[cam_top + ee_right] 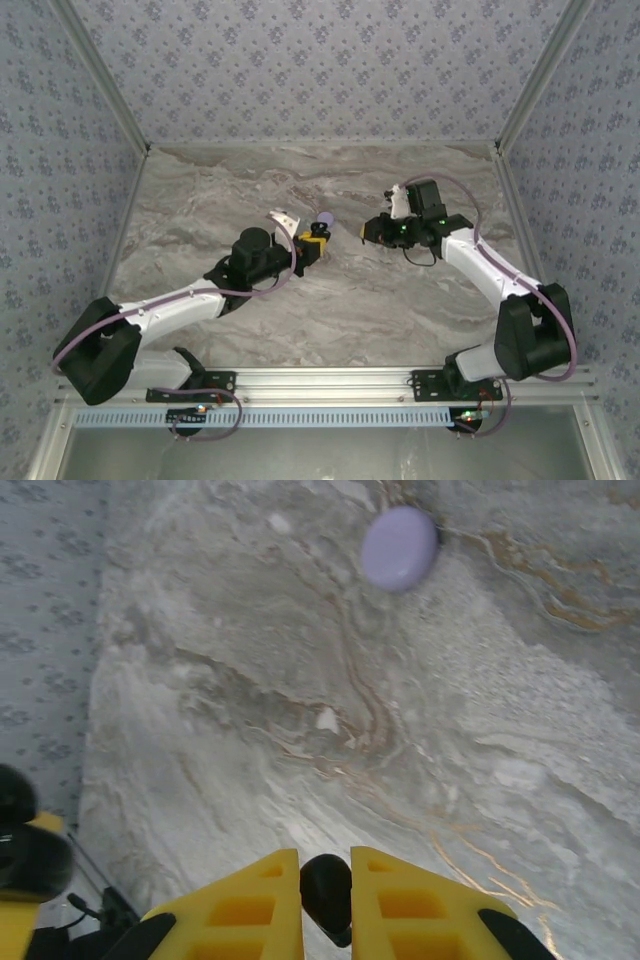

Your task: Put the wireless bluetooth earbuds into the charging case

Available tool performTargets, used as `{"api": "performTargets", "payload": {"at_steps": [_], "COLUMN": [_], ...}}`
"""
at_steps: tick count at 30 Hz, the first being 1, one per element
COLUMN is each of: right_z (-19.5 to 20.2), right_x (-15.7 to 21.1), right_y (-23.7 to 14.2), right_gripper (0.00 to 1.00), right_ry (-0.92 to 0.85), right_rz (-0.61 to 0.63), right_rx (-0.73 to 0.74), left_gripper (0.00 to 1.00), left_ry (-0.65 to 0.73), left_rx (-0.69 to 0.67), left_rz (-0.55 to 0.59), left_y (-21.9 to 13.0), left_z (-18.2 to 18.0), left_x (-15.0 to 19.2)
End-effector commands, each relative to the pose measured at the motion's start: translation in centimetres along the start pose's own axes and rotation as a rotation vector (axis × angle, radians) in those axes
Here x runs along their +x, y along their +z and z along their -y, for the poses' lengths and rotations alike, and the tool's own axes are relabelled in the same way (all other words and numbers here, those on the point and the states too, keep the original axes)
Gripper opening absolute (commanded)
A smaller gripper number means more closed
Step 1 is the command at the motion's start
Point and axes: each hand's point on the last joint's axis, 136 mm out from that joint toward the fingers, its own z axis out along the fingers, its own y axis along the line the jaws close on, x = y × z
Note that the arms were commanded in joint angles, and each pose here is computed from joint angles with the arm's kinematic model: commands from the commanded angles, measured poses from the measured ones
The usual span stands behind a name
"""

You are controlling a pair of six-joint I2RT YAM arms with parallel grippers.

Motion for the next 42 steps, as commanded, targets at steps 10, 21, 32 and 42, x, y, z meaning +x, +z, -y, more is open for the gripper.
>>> {"api": "performTargets", "payload": {"at_steps": [10,21,32,42], "right_z": [-8.1,-12.4,-14.4,-14.8], "right_x": [-2.8,-4.2,-3.9,-3.7], "right_y": [-2.7,-4.1,-3.8,-3.5], "right_gripper": [0.17,0.18,0.18,0.18], "right_ry": [-0.101,-0.167,-0.196,-0.205], "right_rz": [0.090,0.135,0.135,0.129], "right_rx": [-0.220,-0.310,-0.349,-0.356], "left_gripper": [0.17,0.17,0.17,0.17], "left_ry": [-0.046,-0.080,-0.125,-0.136], "left_rx": [0.071,0.090,0.102,0.100], "left_rz": [0.091,0.116,0.160,0.187], "left_y": [0.2,0.3,0.7,0.7], "left_z": [1.4,1.8,2.2,2.4], "left_x": [-1.9,-2.4,-3.6,-4.3]}}
